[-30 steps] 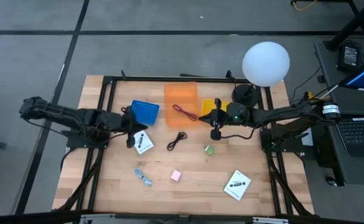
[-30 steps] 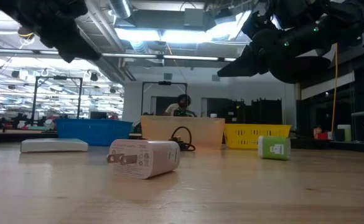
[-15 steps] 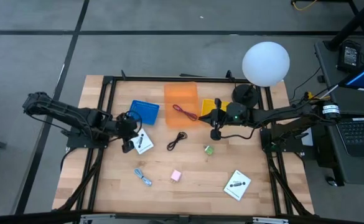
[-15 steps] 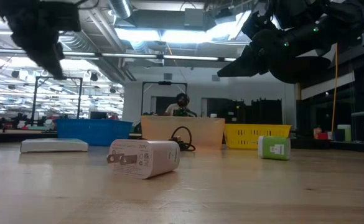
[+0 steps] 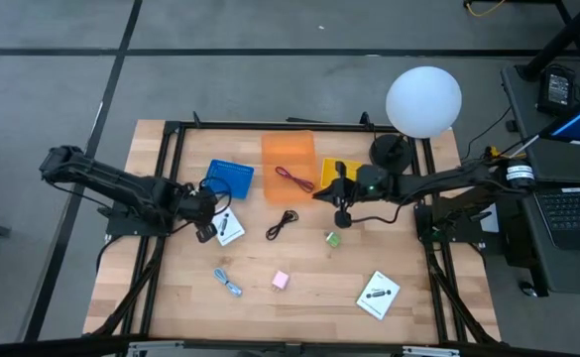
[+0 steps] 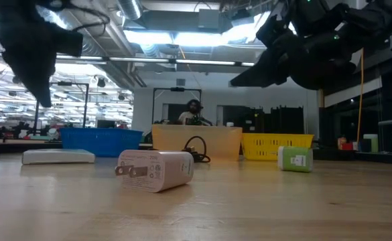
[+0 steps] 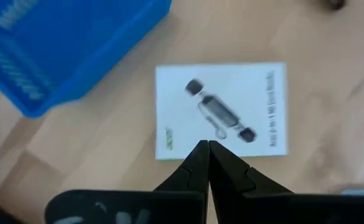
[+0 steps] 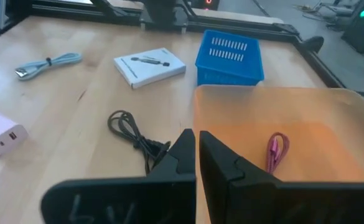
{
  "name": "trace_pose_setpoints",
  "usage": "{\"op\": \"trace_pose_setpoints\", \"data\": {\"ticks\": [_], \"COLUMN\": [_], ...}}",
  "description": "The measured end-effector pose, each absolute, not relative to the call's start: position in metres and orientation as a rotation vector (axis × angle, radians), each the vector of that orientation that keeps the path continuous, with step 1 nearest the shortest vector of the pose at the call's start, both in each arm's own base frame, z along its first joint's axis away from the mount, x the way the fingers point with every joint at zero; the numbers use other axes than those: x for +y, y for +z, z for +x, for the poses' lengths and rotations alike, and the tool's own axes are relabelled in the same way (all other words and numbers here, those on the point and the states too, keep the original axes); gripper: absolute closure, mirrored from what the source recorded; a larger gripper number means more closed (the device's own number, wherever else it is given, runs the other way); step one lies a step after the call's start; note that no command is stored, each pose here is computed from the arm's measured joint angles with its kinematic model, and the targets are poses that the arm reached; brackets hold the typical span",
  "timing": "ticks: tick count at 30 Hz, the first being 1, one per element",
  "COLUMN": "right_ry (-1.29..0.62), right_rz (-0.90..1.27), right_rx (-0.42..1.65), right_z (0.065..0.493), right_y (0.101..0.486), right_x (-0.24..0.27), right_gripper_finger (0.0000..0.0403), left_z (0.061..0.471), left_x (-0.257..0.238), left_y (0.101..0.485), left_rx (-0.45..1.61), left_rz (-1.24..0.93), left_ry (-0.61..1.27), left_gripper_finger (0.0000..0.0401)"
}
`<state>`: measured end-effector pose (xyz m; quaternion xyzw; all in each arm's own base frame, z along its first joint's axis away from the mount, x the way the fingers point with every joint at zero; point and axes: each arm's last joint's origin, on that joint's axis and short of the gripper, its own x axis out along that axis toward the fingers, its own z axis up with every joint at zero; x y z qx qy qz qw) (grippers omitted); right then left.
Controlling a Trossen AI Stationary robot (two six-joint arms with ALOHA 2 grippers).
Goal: Pick and place items into bin
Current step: Put the top white USB box into the yellow bin
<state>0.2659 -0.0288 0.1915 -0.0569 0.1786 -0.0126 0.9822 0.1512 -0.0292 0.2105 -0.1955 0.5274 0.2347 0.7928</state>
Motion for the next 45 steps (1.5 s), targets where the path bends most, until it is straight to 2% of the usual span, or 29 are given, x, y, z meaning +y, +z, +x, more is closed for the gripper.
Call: {"op": "trace_pose_setpoints", "data": {"ticks": [10, 20, 29, 45], "right_ry": [-0.020, -0.021, -0.021, -0.020], "right_rz": [-0.159, -0.160, -0.159, -0.158], "right_rx": [0.337, 0.321, 0.324, 0.328], "right_z": [0.274, 0.275, 0.275, 0.274], "right_y": [0.183, 0.185, 0.184, 0.184], "right_x": [-0.030, -0.030, -0.030, -0.030], "right_gripper_finger": [0.0398, 0.0398, 0.0398, 0.0398], "left_z": [0.155, 0.162, 0.174, 0.170], "left_x": [-0.029, -0.017, -0.014, -0.012], "left_y": [0.172, 0.164, 0.160, 0.156], "left_rx": [1.337, 1.346, 1.321, 1.391], "left_rz": [-0.455, -0.453, -0.448, -0.426], "left_ry": [0.612, 0.709, 0.617, 0.651], "left_gripper_finger": [0.0398, 0.0398, 0.0398, 0.0398]}}
